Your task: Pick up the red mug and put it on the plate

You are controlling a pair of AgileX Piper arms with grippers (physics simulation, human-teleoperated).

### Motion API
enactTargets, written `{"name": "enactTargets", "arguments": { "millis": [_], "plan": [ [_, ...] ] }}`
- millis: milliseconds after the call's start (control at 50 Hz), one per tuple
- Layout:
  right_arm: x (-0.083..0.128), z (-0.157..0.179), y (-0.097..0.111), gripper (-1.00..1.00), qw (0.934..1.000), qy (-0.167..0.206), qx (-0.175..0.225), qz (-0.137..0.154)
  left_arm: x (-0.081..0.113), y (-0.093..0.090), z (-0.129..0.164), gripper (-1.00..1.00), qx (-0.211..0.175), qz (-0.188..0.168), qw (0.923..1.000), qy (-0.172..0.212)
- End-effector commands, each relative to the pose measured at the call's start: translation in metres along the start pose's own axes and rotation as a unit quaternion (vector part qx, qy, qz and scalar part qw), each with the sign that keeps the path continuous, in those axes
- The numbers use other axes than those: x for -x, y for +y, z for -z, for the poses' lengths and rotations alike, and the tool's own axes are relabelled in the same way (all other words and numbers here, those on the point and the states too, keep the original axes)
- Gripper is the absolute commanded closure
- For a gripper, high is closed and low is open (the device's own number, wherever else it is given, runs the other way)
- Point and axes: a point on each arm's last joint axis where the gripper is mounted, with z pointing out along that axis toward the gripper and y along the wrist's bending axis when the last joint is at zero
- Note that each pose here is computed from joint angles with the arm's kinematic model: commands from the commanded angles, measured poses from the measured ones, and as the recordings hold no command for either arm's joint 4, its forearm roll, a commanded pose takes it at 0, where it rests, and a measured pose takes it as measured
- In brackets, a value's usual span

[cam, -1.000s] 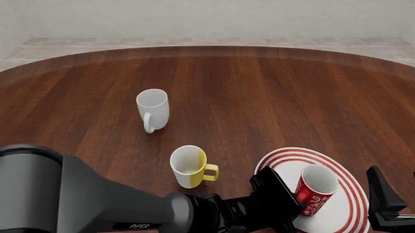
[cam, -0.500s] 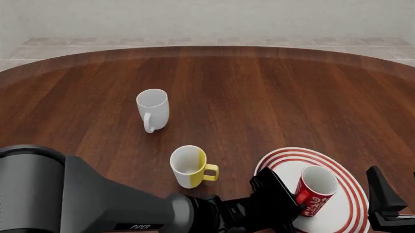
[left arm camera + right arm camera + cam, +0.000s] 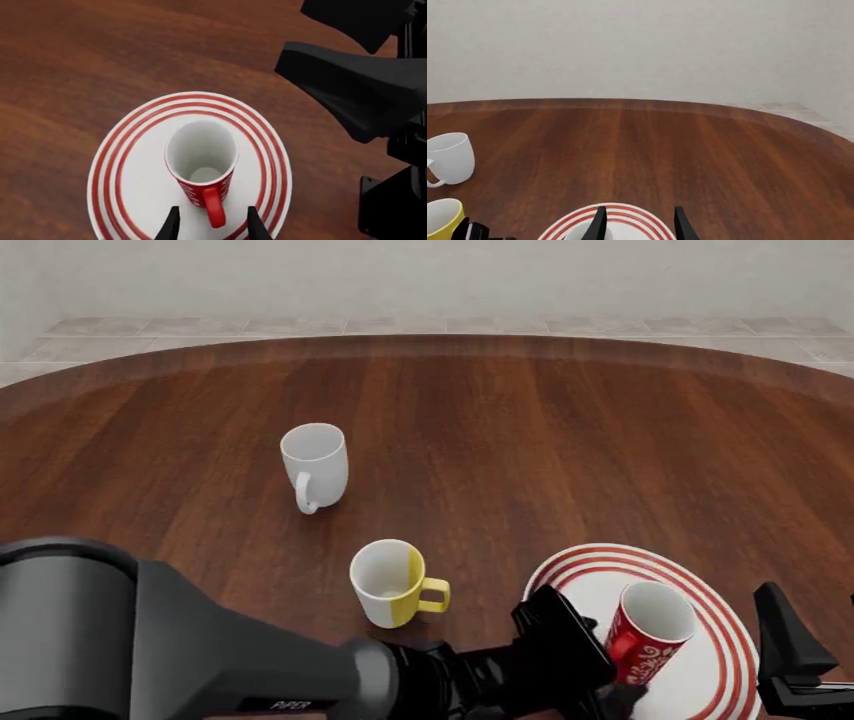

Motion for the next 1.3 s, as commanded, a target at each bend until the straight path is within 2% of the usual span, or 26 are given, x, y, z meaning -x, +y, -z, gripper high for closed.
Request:
{"name": "enactTargets", "arguments": {
  "millis": [20,280,480,500,620,700,760,860,880,900,1020,1080,1100,1180,1200,1300],
  "plan": [
    [0.000,0.000,0.000,-1.00,1.0000,0.000,0.000,0.000,0.000,0.003,0.000,-1.00,0.003,-0.003,1.0000,0.002],
    [0.000,0.000,0.000,-1.00,1.0000,0.001,0.001,0.002,0.005,0.002,0.007,-1.00,0.003,-0.004,1.0000,-0.004],
    [0.000,0.000,0.000,-1.00,1.0000,0.000,0.002,0.005,0.033,-0.005,0.042,-1.00,-0.006,0.001,0.9997,-0.025],
    [0.000,0.000,0.000,-1.00,1.0000,0.000,0.002,0.006,0.041,-0.006,0.054,-1.00,-0.007,-0.006,0.9994,-0.033],
    [0.000,0.000,0.000,-1.00,1.0000,0.000,0.002,0.007,0.061,0.004,0.094,-1.00,0.005,0.010,0.9986,-0.051],
    [0.000,0.000,0.000,-1.00,1.0000,-0.001,0.001,0.009,0.075,0.004,0.129,-1.00,0.006,0.004,0.9974,-0.071],
    [0.000,0.000,0.000,-1.00,0.9999,-0.001,0.001,0.010,0.079,0.010,0.145,-1.00,0.015,0.003,0.9969,-0.078],
    [0.001,0.000,0.000,-1.00,0.9999,-0.003,-0.001,0.013,0.086,0.021,0.197,-1.00,0.037,-0.003,0.9943,-0.100],
    [0.001,0.000,0.000,-1.00,0.9999,-0.003,-0.001,0.013,0.086,0.021,0.197,-1.00,0.037,-0.003,0.9943,-0.100],
    [0.001,0.000,0.000,-1.00,0.9999,-0.004,-0.001,0.015,0.085,0.028,0.218,-1.00,0.053,-0.002,0.9927,-0.109],
    [0.001,0.001,0.000,-1.00,0.9998,-0.007,-0.001,0.018,0.077,0.037,0.275,-1.00,0.092,-0.019,0.9873,-0.128],
    [0.002,0.001,0.000,-1.00,0.9998,-0.009,-0.002,0.018,0.074,0.038,0.285,-1.00,0.099,-0.014,0.9869,-0.127],
    [0.003,0.001,0.000,-1.00,0.9998,-0.010,-0.002,0.019,0.067,0.041,0.301,-1.00,0.117,-0.014,0.9845,-0.130],
    [0.005,0.001,0.000,-1.00,0.9997,-0.013,-0.003,0.021,0.059,0.042,0.316,-1.00,0.133,-0.018,0.9824,-0.131],
    [0.006,0.001,-0.001,-1.00,0.9997,-0.013,-0.005,0.019,0.050,0.044,0.326,-1.00,0.151,-0.017,0.9801,-0.127],
    [0.010,0.001,-0.001,-1.00,0.9997,-0.016,-0.004,0.020,0.033,0.046,0.336,-1.00,0.172,-0.009,0.9784,-0.114]
  ]
}}
